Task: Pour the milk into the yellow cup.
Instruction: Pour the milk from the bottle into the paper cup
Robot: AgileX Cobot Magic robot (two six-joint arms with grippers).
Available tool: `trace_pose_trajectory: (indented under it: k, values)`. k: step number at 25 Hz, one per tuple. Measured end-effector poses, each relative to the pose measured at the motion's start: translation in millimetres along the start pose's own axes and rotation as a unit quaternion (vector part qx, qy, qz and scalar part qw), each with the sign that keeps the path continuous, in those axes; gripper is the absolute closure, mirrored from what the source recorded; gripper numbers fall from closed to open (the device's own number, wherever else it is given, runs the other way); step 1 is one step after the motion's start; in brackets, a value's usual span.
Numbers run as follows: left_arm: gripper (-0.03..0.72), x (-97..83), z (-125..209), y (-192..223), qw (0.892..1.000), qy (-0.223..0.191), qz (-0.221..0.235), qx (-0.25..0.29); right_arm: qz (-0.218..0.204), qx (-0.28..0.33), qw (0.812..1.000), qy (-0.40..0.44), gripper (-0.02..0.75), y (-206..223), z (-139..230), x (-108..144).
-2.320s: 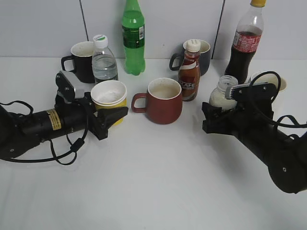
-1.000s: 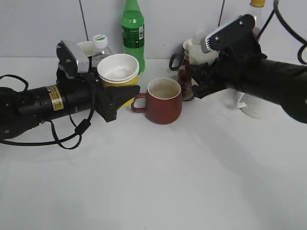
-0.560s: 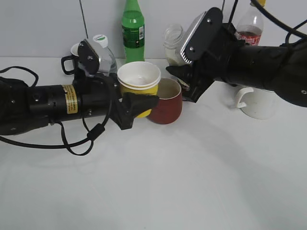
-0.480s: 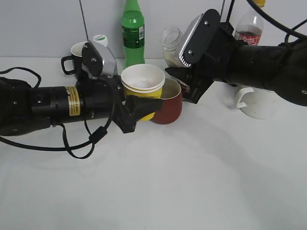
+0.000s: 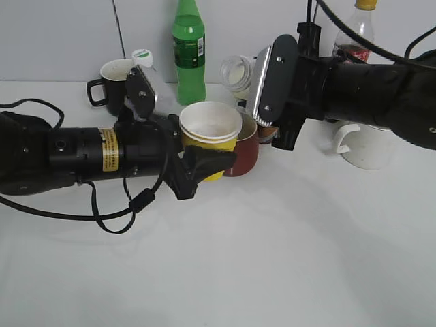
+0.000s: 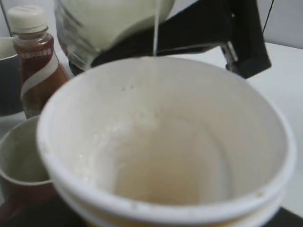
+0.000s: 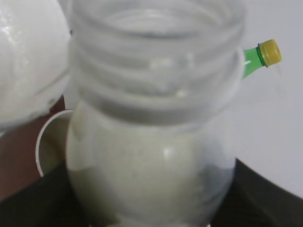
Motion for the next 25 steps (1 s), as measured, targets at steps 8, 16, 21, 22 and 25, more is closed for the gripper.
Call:
trace_pose_trajectory:
  k: [8, 16, 21, 22, 25]
  values:
    - [0.274, -3.8, 10.6, 6.0, 1.000, -0.016, 0.019, -0.010, 0.005, -0.008, 0.997, -0.074, 0.289, -0.1, -2.5, -1.7]
    - [0.274, -4.5, 6.6, 8.0, 0.999, -0.015, 0.028, -0.028, 0.007, -0.009, 0.991, -0.136, 0.289, 0.0, -3.0, -2.2]
    - [0.274, -2.9, 2.8, 9.4, 0.999, -0.008, 0.029, -0.033, 0.010, -0.013, 0.985, -0.169, 0.289, 0.0, -4.3, -2.9]
    - [0.274, -3.0, 2.9, 9.4, 0.999, -0.008, 0.029, -0.032, 0.012, -0.015, 0.984, -0.176, 0.289, -0.1, -4.9, -3.2]
    - [0.274, -3.5, 3.1, 9.5, 0.999, -0.005, 0.032, -0.031, 0.016, -0.019, 0.981, -0.194, 0.289, -0.1, -6.3, -4.0]
Point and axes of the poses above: a point on each arm's last joint axis where the gripper is mounted, y pointing out along that axis toward the gripper, x along the wrist's bending axis when the last joint is at zero, z = x × y, the point moved 4 cm from there along y, pointing out along that axis toward the gripper, and after that the axes turned 5 degrees about y, right-handed, at the moved point
